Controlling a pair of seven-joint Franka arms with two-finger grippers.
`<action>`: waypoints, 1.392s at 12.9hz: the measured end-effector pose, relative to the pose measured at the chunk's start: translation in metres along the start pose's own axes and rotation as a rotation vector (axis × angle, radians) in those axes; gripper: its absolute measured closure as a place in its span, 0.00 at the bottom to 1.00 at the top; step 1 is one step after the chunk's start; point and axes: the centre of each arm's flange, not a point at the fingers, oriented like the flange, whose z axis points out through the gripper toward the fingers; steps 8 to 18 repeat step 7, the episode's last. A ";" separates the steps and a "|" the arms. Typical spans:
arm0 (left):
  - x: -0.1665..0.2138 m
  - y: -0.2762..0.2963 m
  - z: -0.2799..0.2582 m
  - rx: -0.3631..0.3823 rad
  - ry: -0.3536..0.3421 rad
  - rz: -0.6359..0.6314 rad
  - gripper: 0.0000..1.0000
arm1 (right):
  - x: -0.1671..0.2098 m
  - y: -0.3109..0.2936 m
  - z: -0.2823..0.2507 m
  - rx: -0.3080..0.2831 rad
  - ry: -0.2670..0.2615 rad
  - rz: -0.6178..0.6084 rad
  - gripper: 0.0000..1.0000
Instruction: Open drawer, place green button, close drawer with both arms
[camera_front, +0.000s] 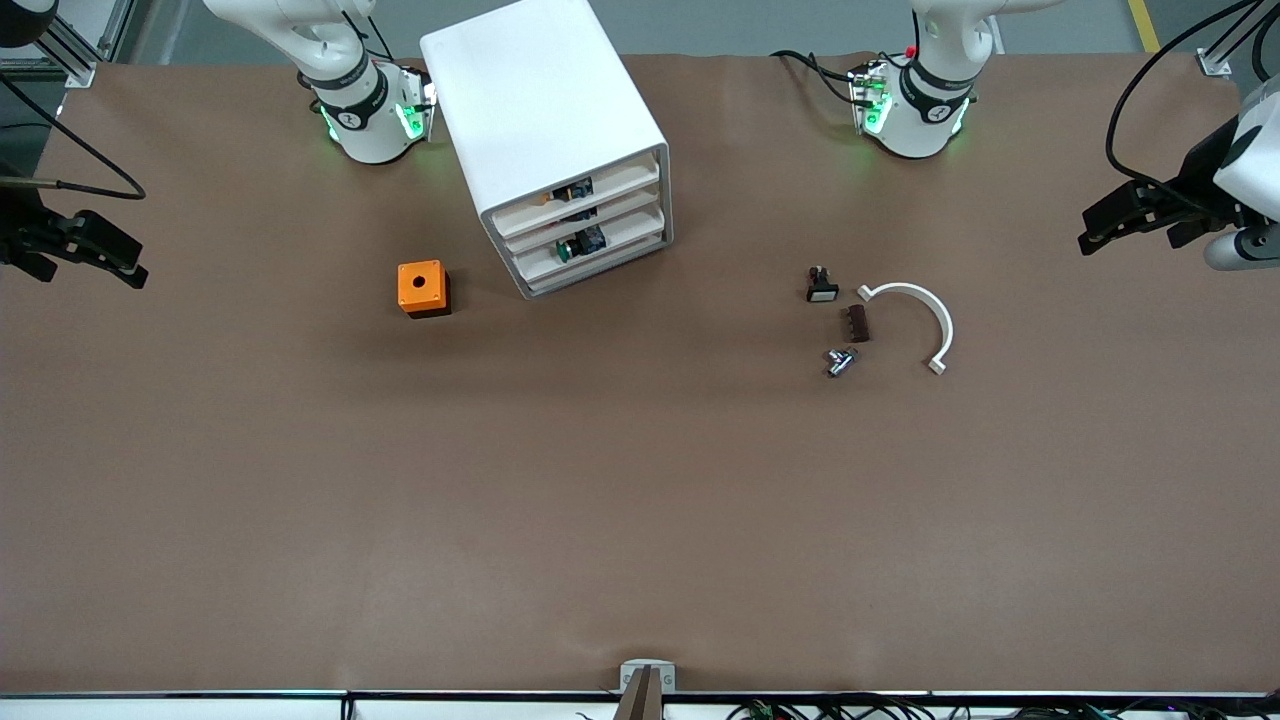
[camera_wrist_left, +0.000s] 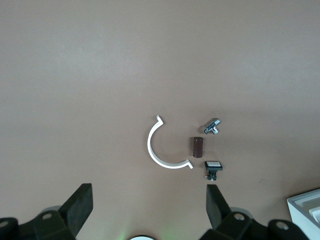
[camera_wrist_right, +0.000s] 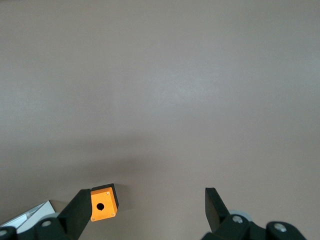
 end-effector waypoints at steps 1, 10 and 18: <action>0.000 0.001 0.000 0.001 0.000 0.003 0.00 | 0.000 0.000 0.000 0.000 0.000 0.000 0.00; -0.001 0.008 -0.006 0.042 0.019 0.021 0.00 | 0.000 0.000 0.000 0.000 0.000 0.000 0.00; -0.001 0.008 -0.006 0.042 0.019 0.021 0.00 | 0.000 0.000 0.000 0.000 0.000 0.000 0.00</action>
